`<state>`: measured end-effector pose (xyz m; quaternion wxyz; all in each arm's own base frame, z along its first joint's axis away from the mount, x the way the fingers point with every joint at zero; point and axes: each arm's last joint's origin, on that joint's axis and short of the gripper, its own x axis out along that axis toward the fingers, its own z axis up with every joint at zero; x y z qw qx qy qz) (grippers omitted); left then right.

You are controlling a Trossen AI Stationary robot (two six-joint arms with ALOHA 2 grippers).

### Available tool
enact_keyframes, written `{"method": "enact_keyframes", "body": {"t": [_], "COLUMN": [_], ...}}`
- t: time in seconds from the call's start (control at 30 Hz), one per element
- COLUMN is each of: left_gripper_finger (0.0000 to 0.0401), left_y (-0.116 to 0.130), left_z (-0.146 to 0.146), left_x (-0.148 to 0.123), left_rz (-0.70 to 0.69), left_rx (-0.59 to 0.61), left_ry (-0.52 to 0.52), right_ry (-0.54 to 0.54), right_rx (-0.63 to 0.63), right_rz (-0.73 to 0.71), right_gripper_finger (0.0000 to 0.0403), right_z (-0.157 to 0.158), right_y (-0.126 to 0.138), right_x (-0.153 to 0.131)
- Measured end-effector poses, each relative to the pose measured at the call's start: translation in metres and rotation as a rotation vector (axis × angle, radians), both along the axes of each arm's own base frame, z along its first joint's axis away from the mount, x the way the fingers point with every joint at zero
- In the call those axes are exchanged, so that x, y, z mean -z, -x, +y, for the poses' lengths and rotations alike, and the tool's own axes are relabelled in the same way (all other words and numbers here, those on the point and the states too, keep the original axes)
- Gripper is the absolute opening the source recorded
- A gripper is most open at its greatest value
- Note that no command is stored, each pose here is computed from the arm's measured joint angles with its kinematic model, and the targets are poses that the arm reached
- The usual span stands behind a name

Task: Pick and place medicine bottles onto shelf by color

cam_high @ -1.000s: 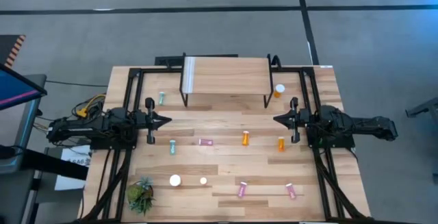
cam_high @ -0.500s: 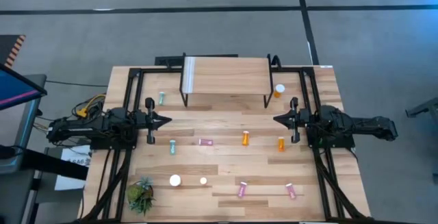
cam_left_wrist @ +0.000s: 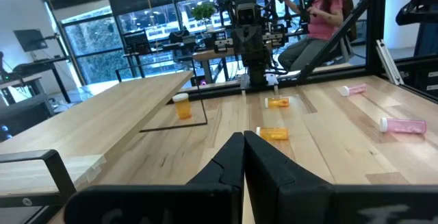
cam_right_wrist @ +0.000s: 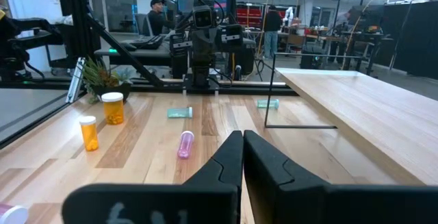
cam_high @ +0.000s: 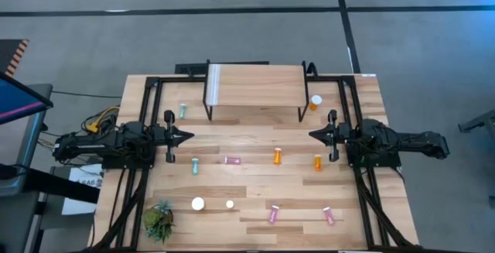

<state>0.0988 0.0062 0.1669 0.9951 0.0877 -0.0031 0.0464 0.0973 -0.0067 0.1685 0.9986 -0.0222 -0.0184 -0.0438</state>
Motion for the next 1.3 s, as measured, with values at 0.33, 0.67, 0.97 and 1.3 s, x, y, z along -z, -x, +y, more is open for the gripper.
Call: {"method": "enact_keyframes", "body": {"t": [0.33, 0.67, 0.97, 1.3], "left_gripper_finger": [0.0000, 0.0000, 0.0000, 0.0000], "left_y": [0.0000, 0.0000, 0.0000, 0.0000], "left_z": [0.0000, 0.0000, 0.0000, 0.0000], "left_x": [0.0000, 0.0000, 0.0000, 0.0000], "left_rz": [0.000, 0.000, 0.000, 0.000], "left_rx": [0.000, 0.000, 0.000, 0.000], "left_ry": [0.000, 0.000, 0.000, 0.000], "right_ry": [0.000, 0.000, 0.000, 0.000], "right_rx": [0.000, 0.000, 0.000, 0.000], "right_rz": [0.000, 0.000, 0.000, 0.000], "right_gripper_finger": [0.0035, 0.0035, 0.0035, 0.0035], "right_z": [0.0000, 0.0000, 0.0000, 0.0000], "right_y": [0.0000, 0.0000, 0.0000, 0.0000], "right_x": [0.0001, 0.0001, 0.0000, -0.0001]}}
